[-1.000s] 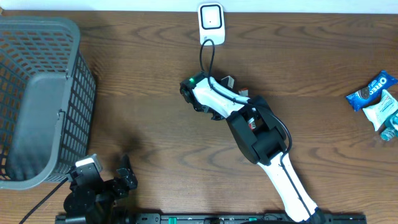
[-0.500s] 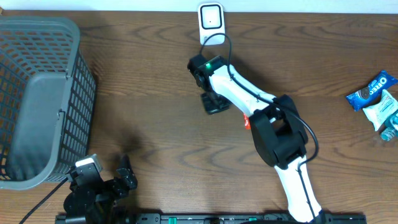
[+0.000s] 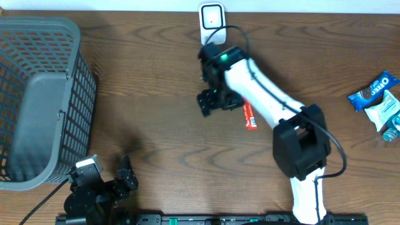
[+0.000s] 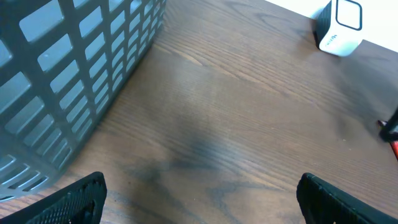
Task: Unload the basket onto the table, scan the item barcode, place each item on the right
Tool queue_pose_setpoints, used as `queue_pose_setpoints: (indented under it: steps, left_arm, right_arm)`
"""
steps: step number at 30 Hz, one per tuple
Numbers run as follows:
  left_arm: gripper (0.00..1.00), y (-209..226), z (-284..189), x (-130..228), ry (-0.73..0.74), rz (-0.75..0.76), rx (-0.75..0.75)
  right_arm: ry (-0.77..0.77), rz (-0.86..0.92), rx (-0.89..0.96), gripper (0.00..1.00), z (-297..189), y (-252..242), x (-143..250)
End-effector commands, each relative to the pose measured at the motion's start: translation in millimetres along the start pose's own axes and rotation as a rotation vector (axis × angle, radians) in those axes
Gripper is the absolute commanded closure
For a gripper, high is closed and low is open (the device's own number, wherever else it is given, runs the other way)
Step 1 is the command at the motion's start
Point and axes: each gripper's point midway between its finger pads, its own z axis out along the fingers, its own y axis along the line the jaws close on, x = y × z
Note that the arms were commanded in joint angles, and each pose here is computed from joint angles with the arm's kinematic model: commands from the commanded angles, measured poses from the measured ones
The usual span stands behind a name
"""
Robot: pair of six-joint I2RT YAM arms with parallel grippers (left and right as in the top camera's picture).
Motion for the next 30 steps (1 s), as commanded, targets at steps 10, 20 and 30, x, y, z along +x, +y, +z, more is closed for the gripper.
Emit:
queue_pose_setpoints:
  steps: [10,20,30]
  left_arm:
    - [0.02,0,0,1,0.001,-0.006,0.001]
    - [0.02,0,0,0,0.001,-0.006,0.001]
    - [0.02,0,0,1,0.001,-0.006,0.001]
  right_arm:
    - [-0.064,0.105,-0.191,0.14,12,-105,-16]
    - [-0.084,0.156,-0.185,0.11,68,-115,-6]
    - [0.003,0.231,-0.063,0.13,103,-135,29]
